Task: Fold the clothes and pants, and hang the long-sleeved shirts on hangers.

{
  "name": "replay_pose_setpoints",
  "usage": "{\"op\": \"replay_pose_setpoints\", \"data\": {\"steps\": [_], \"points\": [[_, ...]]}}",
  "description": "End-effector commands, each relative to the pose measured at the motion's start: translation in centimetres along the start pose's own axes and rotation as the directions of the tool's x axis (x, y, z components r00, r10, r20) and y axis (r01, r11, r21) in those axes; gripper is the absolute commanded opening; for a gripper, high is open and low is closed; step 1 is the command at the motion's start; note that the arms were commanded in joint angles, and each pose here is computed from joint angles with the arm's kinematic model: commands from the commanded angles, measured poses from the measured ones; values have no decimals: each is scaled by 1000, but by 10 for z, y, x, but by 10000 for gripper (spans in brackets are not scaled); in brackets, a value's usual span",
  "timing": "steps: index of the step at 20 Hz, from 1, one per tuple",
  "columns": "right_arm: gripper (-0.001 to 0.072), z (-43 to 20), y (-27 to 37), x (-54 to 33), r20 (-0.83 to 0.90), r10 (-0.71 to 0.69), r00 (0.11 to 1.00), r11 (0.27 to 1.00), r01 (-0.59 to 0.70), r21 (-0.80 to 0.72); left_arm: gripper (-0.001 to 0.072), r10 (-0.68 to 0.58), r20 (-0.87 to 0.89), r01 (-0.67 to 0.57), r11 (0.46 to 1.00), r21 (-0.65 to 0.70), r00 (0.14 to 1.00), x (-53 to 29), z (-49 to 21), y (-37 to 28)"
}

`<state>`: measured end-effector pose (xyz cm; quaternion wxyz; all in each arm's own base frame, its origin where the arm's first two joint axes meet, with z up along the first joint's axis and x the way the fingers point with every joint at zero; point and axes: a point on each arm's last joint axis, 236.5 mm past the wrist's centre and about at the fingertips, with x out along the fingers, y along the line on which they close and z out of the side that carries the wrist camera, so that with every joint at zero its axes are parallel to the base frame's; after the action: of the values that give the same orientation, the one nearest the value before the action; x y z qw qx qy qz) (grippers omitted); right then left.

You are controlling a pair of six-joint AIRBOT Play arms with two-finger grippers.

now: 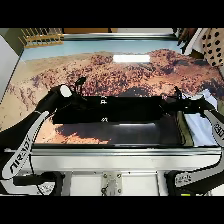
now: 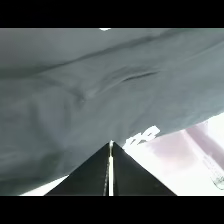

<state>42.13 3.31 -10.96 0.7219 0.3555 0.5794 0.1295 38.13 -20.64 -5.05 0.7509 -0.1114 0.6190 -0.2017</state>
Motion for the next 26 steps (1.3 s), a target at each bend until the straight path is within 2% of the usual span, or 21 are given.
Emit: {"op": "replay_pose_setpoints", "data": {"steps": [1, 5, 8, 11, 14, 17, 21, 26], "points": [[12, 14, 8, -16, 56, 10, 998, 1000, -9, -16, 10, -18, 7, 18, 999, 41, 1000, 15, 14, -26], [12, 19, 6, -90, 46, -169, 985, 977, 173, -123, 10, -41, 0, 41, 996, 73, 999, 45, 37, -59], [12, 28, 34, -143, 83, -278, 957, 931, 290, -224, 10, -58, -20, 59, 991, 122, 998, 74, 46, -85], [12, 25, 85, -163, 85, -280, 956, 907, 292, -304, 10, -83, -46, 89, 984, 157, 996, 102, 49, -116], [12, 18, 140, -165, 87, -255, 963, 871, 268, -412, 10, -171, -90, 182, 973, 144, 981, 126, 44, -154], [12, 15, 190, -164, 132, -237, 962, 819, 271, -505, 10, -164, -155, 191, 965, 179, 974, 149, 30, -166], [12, 4, 228, -159, 157, -224, 962, 758, 273, -592, 10, -161, -191, 197, 962, 188, 968, 160, 25, -169], [12, -9, 256, -148, 151, -192, 970, 733, 244, -634, 10, -163, -179, 194, 966, 169, 970, 149, 34, -164]]}}
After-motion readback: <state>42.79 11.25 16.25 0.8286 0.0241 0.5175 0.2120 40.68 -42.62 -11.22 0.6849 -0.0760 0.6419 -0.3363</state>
